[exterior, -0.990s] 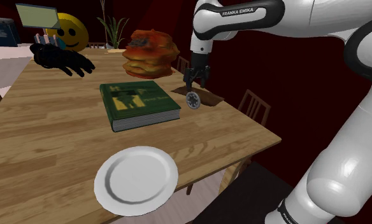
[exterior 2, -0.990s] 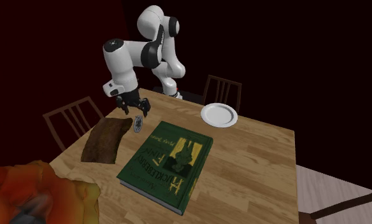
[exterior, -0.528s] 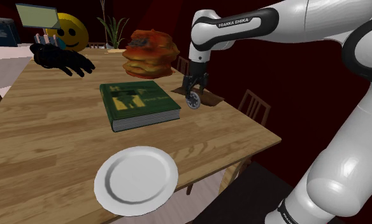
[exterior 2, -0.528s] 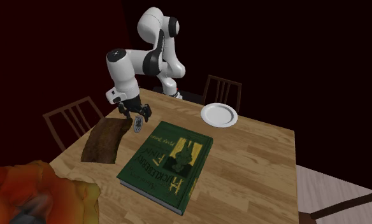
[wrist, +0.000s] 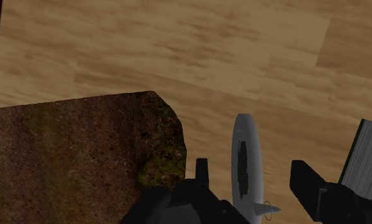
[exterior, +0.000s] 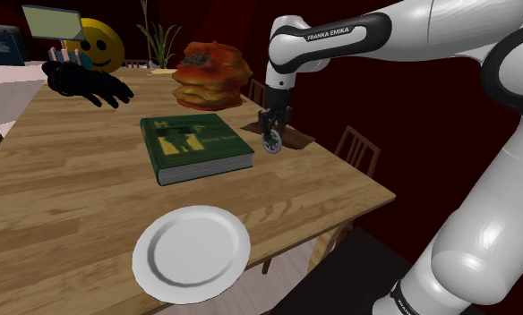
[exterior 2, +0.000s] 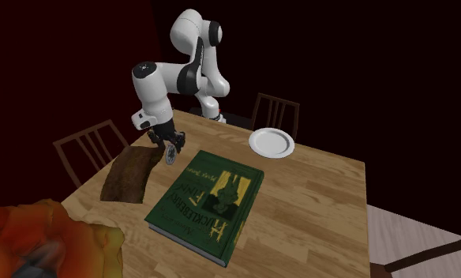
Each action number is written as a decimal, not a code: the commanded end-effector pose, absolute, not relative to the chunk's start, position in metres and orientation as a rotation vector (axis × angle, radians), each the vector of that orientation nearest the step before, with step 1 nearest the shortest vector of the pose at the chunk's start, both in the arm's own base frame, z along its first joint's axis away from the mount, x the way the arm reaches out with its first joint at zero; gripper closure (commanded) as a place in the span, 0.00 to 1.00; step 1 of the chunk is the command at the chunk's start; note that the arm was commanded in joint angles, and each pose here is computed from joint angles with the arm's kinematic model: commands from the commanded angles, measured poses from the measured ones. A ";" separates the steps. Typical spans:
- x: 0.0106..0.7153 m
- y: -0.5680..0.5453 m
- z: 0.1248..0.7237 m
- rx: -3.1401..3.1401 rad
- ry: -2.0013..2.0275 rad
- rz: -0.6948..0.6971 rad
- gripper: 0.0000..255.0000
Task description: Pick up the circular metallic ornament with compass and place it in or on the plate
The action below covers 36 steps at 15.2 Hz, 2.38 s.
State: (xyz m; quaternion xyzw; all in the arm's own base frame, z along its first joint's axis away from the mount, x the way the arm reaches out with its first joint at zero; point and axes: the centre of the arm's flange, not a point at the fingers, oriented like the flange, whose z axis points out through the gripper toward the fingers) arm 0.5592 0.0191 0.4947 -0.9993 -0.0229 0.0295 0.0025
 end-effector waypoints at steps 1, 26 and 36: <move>0.559 0.019 0.495 -3.134 -0.072 0.093 1.00; 0.559 0.019 0.582 -3.134 -0.072 0.093 1.00; 0.498 0.136 0.587 -3.134 -0.072 0.093 1.00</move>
